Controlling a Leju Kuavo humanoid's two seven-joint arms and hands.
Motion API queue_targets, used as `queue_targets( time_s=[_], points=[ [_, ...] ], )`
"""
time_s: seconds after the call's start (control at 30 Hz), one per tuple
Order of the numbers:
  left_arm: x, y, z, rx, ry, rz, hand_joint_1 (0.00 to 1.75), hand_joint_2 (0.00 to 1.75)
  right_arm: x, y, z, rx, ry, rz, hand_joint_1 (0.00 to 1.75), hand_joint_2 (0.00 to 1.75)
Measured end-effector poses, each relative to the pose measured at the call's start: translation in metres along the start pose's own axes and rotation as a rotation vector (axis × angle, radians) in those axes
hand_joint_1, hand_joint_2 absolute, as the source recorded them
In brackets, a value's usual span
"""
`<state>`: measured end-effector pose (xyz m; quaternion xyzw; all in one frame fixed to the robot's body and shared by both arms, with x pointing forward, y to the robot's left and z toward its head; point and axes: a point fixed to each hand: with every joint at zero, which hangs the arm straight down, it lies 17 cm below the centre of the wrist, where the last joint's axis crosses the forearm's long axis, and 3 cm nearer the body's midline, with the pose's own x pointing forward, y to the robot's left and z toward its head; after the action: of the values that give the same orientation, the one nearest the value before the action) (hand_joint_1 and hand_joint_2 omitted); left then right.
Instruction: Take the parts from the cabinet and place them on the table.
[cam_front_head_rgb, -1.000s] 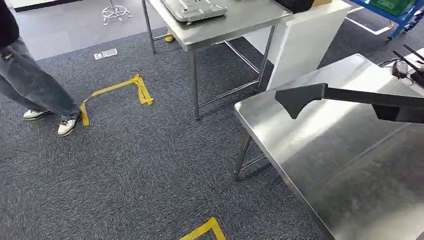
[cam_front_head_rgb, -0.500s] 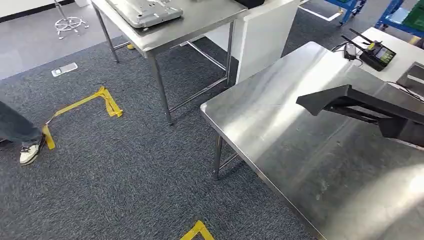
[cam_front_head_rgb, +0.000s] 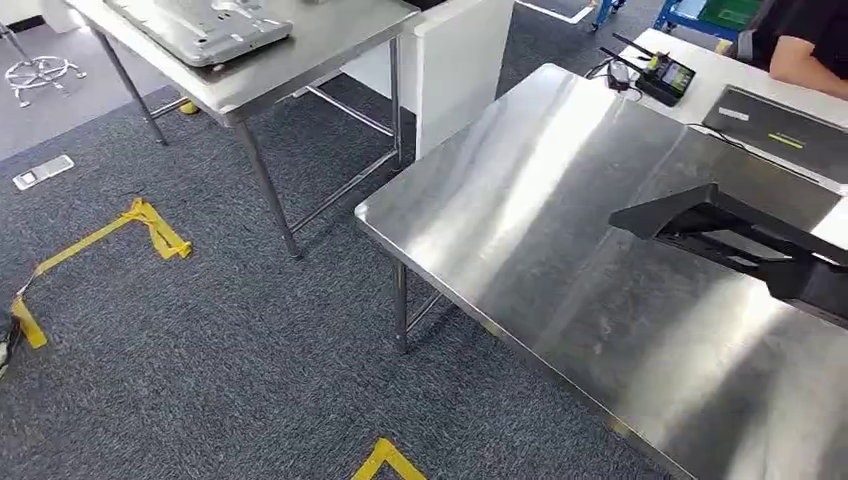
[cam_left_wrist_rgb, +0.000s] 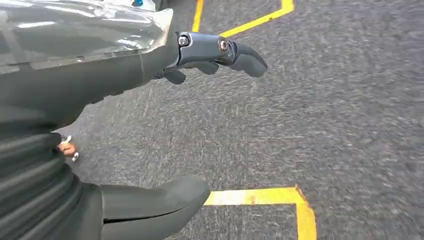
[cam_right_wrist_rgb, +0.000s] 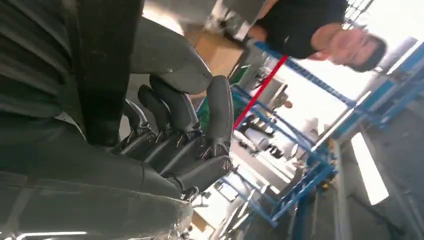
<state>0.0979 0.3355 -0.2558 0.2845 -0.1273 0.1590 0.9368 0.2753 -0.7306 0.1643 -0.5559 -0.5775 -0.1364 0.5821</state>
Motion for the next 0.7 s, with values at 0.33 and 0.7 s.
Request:
queue_targets(
  time_s=[0.33, 0.7],
  points=[
    [0.0, -0.002, 0.001, -0.003, -0.002, 0.0, 0.0, 1.75, -0.009, -0.004, 0.0, 0.002, 0.016, 0.017, 1.55, 1.75],
    [0.003, -0.005, 0.001, -0.023, -0.012, 0.0, 0.0, 1.75, -0.022, 0.001, 0.004, 0.035, 0.05, 0.117, 1.55, 1.75]
  ],
)
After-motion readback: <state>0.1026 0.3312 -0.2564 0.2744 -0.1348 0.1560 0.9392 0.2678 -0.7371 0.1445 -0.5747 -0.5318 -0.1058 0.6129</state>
